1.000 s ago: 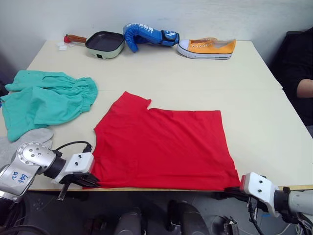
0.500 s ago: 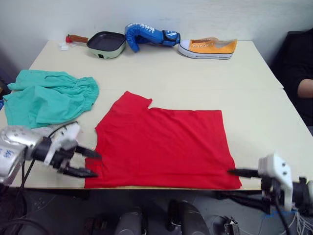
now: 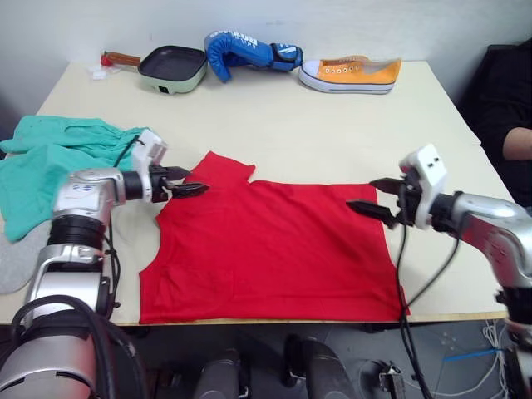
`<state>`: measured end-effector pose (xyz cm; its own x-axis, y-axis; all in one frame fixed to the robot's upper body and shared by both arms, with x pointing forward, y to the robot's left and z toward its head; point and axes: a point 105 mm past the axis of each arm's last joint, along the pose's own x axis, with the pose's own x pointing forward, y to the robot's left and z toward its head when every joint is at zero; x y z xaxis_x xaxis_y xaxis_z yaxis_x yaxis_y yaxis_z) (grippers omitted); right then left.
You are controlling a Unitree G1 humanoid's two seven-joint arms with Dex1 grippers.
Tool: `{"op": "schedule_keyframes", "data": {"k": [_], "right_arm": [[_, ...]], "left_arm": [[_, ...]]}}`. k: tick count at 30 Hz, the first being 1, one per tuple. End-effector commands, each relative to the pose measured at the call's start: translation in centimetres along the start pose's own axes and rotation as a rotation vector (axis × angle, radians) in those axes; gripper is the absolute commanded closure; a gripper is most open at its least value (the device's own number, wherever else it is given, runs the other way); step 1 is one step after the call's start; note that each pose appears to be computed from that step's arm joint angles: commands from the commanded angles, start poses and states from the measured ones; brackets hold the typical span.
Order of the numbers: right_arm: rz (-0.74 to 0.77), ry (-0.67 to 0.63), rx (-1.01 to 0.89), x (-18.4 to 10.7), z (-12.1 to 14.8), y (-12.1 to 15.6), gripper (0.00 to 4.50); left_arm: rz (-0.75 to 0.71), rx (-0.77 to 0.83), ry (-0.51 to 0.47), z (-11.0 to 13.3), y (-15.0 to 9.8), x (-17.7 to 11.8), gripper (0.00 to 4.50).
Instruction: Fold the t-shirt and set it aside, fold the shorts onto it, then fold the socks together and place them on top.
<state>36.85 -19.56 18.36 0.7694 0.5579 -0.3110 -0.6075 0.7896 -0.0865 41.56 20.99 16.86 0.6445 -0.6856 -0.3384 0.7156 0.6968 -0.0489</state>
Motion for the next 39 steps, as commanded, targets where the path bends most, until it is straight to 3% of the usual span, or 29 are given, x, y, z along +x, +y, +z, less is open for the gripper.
{"op": "schedule_keyframes", "data": {"k": [1,9,18,20,23,32,35,39], "right_arm": [[-0.108,0.025,-0.04,1.1,0.2,-2.8,0.0],[-0.193,0.098,0.004,3.3,-1.7,-5.7,0.0],[-0.104,0.12,0.052,4.6,-2.5,-4.4,0.0],[-0.098,0.129,0.048,4.7,-2.7,-4.2,0.38],[-0.102,0.138,0.033,4.7,-3.0,-4.2,1.19],[-0.128,0.059,0.047,4.2,-2.0,-4.6,4.36],[-0.131,-0.023,0.003,3.4,-0.6,-4.5,4.5],[-0.088,-0.151,-0.207,1.4,1.2,-2.6,4.5]], "left_arm": [[0.078,0.063,-0.009,1.0,1.2,0.0,0.03],[0.206,0.039,0.011,0.2,3.1,-0.7,0.03],[0.251,-0.063,0.02,-0.8,3.2,0.5,0.03],[0.272,-0.086,0.008,-0.7,3.3,0.7,0.0],[0.265,-0.091,0.0,-0.7,3.1,1.0,0.55],[0.147,-0.043,-0.046,0.2,2.0,1.0,3.5],[0.066,0.023,-0.126,1.6,1.4,0.2,4.43],[-0.067,0.19,-0.224,3.4,0.2,-1.7,4.47]]}}
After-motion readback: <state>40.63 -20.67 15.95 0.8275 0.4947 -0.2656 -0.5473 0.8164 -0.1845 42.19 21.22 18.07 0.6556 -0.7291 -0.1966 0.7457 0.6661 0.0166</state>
